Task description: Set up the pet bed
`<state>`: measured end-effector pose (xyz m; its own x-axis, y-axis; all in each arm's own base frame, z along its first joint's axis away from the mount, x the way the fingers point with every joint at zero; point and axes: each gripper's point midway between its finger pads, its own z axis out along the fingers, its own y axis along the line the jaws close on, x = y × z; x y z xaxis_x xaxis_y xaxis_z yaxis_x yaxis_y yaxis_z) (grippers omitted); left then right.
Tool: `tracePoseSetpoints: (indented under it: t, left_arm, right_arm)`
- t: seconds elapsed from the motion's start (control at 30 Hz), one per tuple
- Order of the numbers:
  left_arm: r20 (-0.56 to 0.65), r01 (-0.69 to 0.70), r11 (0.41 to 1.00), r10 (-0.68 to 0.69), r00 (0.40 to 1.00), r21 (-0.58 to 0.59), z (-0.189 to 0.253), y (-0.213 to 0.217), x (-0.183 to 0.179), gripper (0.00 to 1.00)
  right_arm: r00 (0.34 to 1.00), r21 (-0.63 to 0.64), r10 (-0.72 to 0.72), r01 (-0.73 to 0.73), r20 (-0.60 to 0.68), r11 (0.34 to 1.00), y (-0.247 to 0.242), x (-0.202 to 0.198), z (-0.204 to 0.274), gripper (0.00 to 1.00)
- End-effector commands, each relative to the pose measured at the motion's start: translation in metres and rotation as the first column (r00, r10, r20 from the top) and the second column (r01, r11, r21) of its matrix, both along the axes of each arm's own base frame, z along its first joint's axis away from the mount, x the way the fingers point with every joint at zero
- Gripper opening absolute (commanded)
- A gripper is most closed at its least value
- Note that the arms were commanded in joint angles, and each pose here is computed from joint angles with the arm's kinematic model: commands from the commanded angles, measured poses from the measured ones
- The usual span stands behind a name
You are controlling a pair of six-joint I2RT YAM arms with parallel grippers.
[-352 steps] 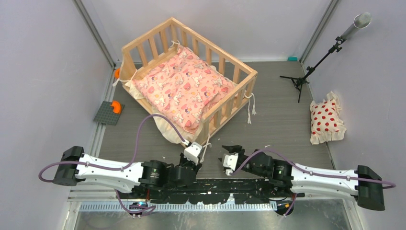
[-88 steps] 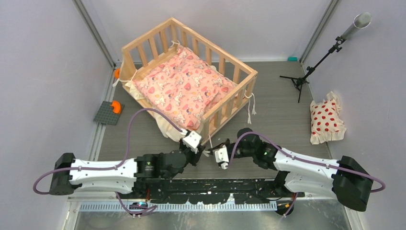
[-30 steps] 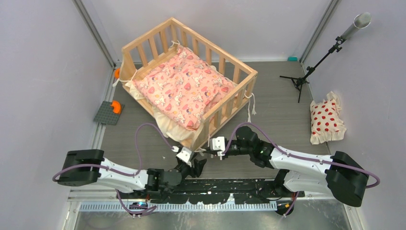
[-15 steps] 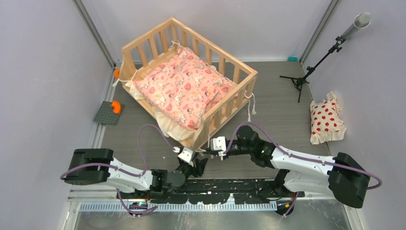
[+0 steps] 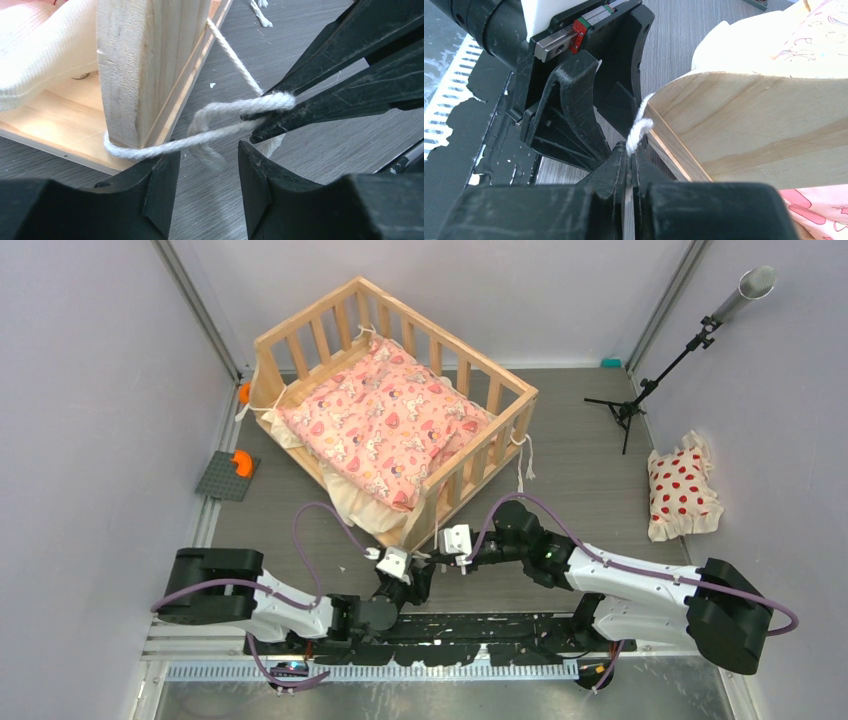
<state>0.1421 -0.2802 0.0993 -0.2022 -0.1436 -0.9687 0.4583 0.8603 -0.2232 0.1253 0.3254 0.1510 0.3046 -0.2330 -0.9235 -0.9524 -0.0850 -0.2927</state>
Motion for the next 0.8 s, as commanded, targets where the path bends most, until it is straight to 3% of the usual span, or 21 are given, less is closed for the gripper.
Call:
tracePoseSetpoints:
  t: [0.0, 0.3, 0.53, 0.77]
  left_arm:
    - [0.047, -0.197, 0.979, 0.2, 0.979, -0.055, 0.017, 0.022, 0.022, 0.47]
    - [0.062, -0.231, 0.97, 0.236, 0.97, -0.07, 0.017, 0.02, 0.025, 0.3]
    - [0.06, -0.245, 0.966, 0.25, 0.966, -0.086, 0.015, 0.021, 0.026, 0.01]
    - [0.056, -0.151, 0.985, 0.156, 0.986, -0.078, 0.012, 0.012, 0.019, 0.0]
  right_arm:
    - [0.991, 0.047, 0.126, -0.124, -0.036, 0.991, 0.004, -0.026, 0.021, 0.01]
    - [0.99, 0.04, 0.132, -0.13, -0.051, 0.991, 0.003, -0.028, 0.018, 0.01]
    - [0.992, 0.018, 0.102, -0.101, -0.069, 0.995, 0.004, -0.023, 0.012, 0.01]
    - [0.996, 0.008, 0.063, -0.063, -0.062, 0.998, 0.005, -0.015, 0.013, 0.01]
